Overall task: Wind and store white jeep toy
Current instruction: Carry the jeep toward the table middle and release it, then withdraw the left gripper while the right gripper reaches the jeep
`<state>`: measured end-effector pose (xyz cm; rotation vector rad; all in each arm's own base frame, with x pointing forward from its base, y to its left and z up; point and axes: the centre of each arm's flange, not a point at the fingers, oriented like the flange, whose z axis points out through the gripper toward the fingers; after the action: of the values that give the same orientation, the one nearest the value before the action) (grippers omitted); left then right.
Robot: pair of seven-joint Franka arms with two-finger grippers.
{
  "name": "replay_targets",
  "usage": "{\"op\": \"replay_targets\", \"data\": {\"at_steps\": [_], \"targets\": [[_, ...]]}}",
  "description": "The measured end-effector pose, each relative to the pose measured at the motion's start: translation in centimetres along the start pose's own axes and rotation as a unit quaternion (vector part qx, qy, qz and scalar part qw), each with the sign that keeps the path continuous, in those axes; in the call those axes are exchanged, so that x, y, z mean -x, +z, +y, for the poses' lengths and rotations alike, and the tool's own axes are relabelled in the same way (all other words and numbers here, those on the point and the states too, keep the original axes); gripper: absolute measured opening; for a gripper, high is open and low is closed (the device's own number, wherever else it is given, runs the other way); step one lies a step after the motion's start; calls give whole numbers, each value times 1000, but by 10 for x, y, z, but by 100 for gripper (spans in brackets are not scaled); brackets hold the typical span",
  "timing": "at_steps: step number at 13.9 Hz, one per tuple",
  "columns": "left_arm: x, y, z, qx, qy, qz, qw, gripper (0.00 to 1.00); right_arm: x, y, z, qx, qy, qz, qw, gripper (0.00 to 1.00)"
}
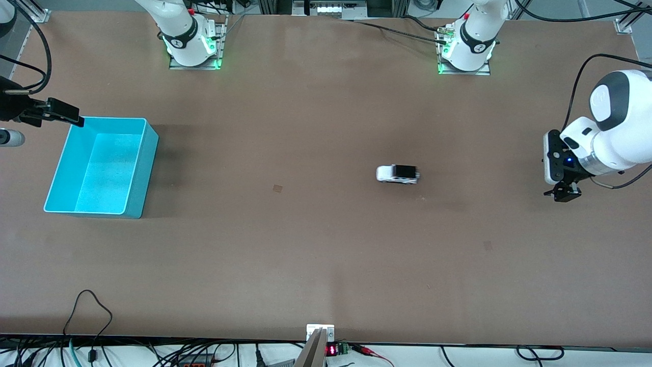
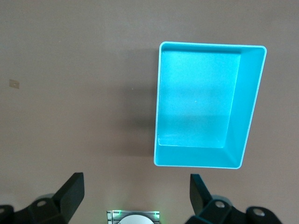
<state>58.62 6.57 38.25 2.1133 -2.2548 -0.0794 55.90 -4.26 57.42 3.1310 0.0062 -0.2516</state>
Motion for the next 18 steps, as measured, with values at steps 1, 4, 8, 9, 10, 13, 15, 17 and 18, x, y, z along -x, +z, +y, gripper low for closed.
{"op": "replay_targets", "data": {"at_steps": [1, 4, 8, 9, 10, 13, 15, 17, 18], "targets": [[-4, -1, -1, -1, -4, 0, 1000, 100, 0, 0, 0, 0, 0, 0, 1000, 100], [-14, -2, -3, -2, -21, -1, 1000, 100, 0, 0, 0, 0, 0, 0, 1000, 100], [-31, -7, -8, -7, -51, -1, 999, 100, 0, 1, 0, 0, 0, -2, 1000, 100], [-36, -8, -9, -8, -61, -1, 998, 100, 0, 2, 0, 0, 0, -4, 1000, 100], [-41, -9, -10, -9, -71, -1, 997, 100, 0, 2, 0, 0, 0, -6, 1000, 100], [-59, -15, -15, -16, -112, -1, 994, 100, -2, 7, 0, -1, 0, -12, 1000, 100], [-67, -24, -19, -25, -143, 0, 989, 100, -7, 15, 0, -1, -1, -21, 1000, 100], [-74, -30, -22, -30, -181, 10, 983, 100, -11, 24, 0, -2, -1, -31, 1000, 100], [-78, -32, -23, -30, -200, 15, 979, 100, -12, 27, 0, -2, -1, -36, 999, 100]]}}
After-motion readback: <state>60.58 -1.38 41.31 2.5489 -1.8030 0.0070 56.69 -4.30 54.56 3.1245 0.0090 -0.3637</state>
